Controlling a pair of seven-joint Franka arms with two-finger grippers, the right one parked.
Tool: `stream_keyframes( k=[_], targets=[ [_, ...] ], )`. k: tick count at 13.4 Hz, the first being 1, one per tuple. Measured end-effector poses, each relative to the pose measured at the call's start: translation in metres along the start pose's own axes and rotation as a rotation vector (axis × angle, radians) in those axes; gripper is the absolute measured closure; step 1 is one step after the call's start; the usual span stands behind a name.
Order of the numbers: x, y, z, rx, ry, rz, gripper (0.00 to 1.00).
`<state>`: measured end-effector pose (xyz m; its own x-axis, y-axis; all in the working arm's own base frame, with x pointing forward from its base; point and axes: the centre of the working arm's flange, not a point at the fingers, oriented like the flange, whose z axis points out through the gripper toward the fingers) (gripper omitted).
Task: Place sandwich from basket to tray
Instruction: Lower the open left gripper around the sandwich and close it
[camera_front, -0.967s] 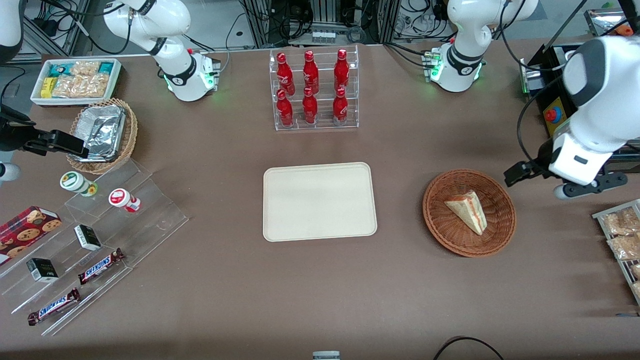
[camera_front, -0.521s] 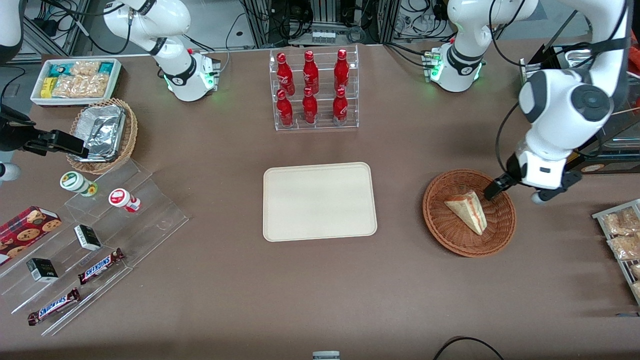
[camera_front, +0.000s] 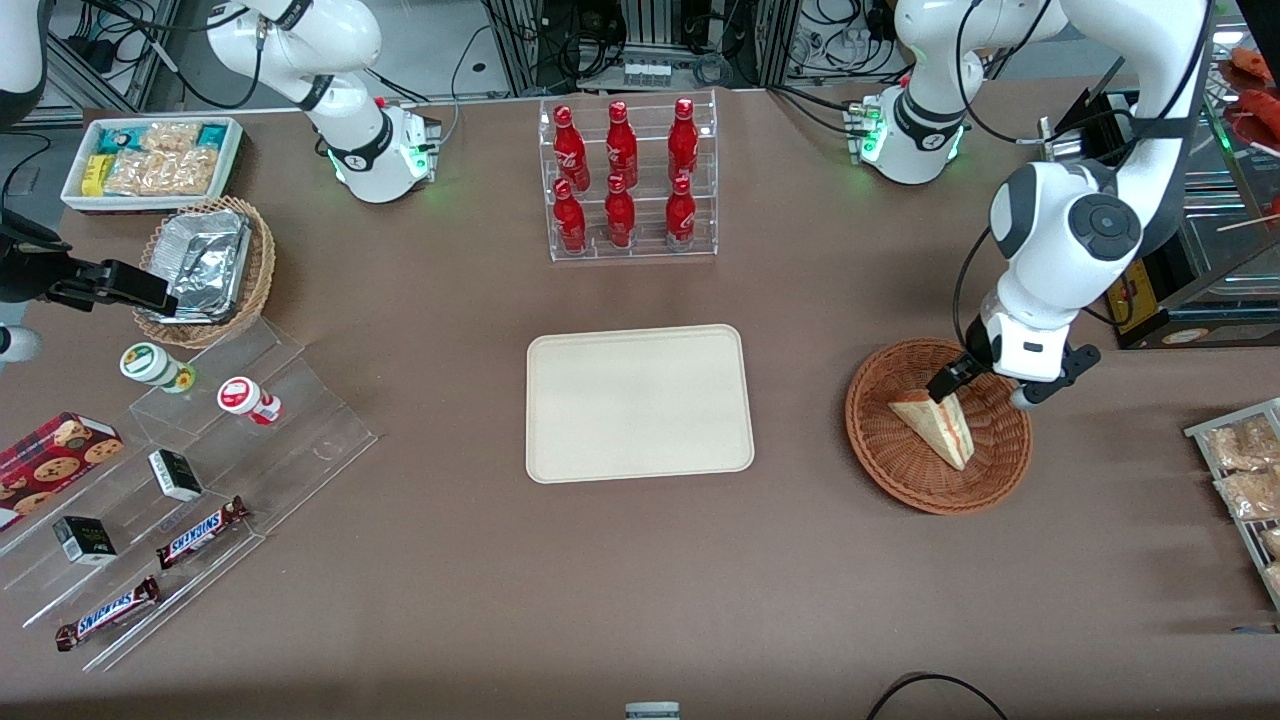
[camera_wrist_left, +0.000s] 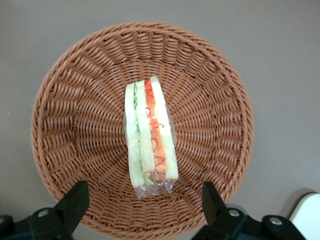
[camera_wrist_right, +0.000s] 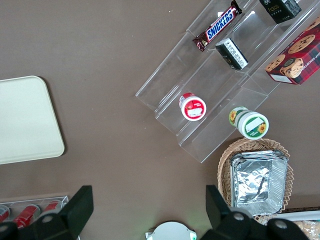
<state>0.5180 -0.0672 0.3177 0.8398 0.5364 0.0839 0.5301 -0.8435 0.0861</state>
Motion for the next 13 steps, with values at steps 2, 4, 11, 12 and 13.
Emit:
stream_keyframes(
  k=[2, 4, 11, 12, 13],
  targets=[
    [-0.001, -0.001, 0.013, -0.002, -0.004, -0.003, 0.0],
    [-0.001, -0.001, 0.025, -0.006, -0.006, -0.006, 0.0],
    [0.0, -0.001, 0.053, -0.025, 0.0, -0.02, 0.0],
    [0.0, -0.001, 0.056, -0.028, 0.003, -0.021, 0.01],
    [0.0, 0.0, 0.058, -0.031, 0.005, -0.023, 0.06]
  ],
)
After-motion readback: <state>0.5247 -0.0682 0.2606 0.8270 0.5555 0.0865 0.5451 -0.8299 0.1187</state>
